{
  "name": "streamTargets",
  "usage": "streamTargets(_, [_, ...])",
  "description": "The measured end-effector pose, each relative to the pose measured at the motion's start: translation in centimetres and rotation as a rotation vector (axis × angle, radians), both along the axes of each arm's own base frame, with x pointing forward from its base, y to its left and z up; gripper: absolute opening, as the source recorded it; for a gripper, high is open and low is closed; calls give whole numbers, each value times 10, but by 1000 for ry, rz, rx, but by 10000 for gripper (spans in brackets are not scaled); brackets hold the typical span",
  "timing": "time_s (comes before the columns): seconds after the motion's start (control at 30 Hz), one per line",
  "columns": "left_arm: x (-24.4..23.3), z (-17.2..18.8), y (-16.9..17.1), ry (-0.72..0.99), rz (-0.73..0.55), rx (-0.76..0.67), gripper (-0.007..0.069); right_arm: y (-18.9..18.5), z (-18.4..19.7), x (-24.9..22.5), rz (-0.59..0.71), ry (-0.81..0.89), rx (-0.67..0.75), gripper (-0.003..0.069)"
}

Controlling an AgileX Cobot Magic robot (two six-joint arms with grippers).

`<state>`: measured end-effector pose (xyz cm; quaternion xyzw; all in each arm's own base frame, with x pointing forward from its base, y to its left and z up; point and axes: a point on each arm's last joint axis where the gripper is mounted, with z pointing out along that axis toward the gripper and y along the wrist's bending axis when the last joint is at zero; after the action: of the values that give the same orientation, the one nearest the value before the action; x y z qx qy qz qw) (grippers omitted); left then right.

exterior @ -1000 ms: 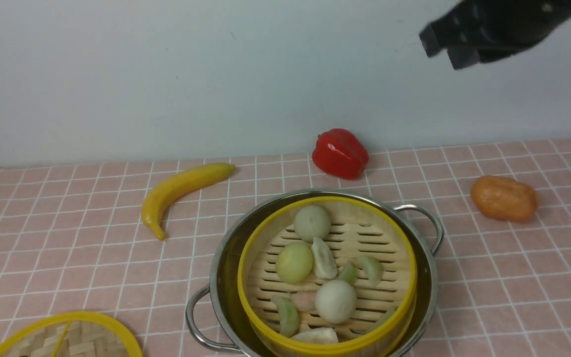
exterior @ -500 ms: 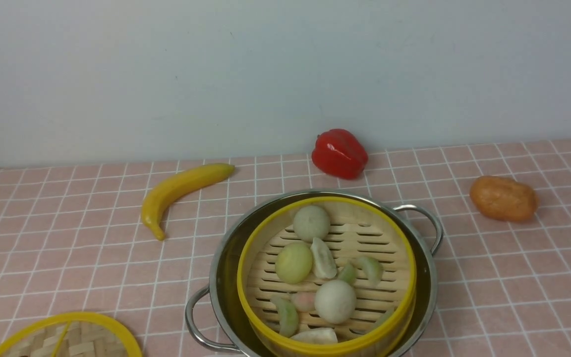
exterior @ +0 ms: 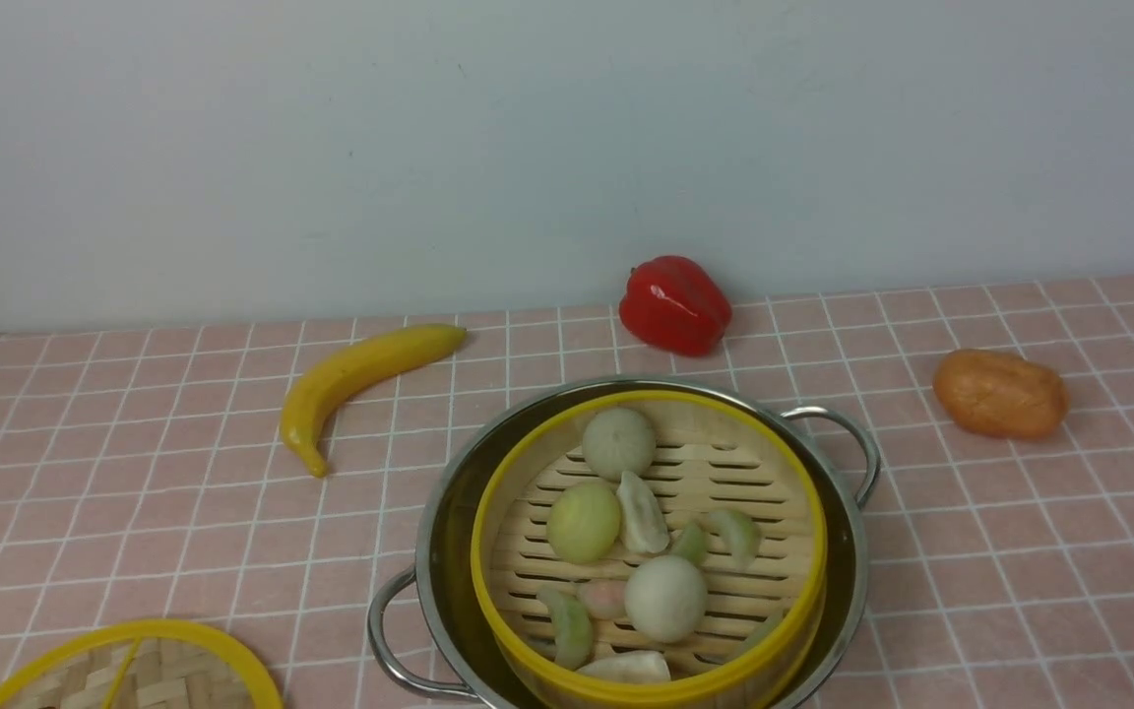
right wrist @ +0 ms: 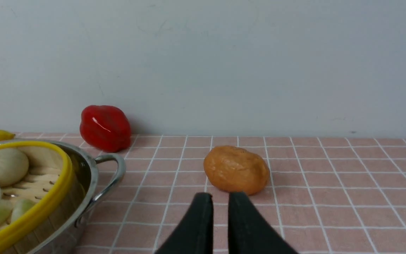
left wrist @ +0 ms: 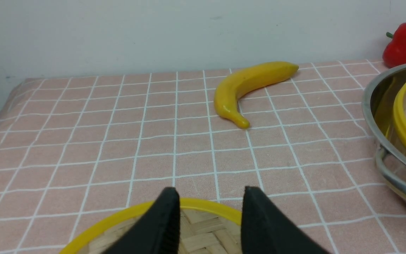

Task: Place the steamer in the pot on the pink tablecloth, and put the lid on the steamer.
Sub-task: 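Grasp the bamboo steamer lid lying on the table by its centre knob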

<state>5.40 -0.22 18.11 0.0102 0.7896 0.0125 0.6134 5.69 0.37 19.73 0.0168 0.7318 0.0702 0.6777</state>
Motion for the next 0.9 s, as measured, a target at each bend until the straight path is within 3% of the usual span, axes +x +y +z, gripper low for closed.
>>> streamTargets(0.2, [0, 0, 0, 0, 0, 0, 243, -1, -8, -1, -15, 88, 2, 116])
streamTargets(0.9, [0, 0, 0, 0, 0, 0, 243, -1, -9, -1, -16, 91, 3, 186])
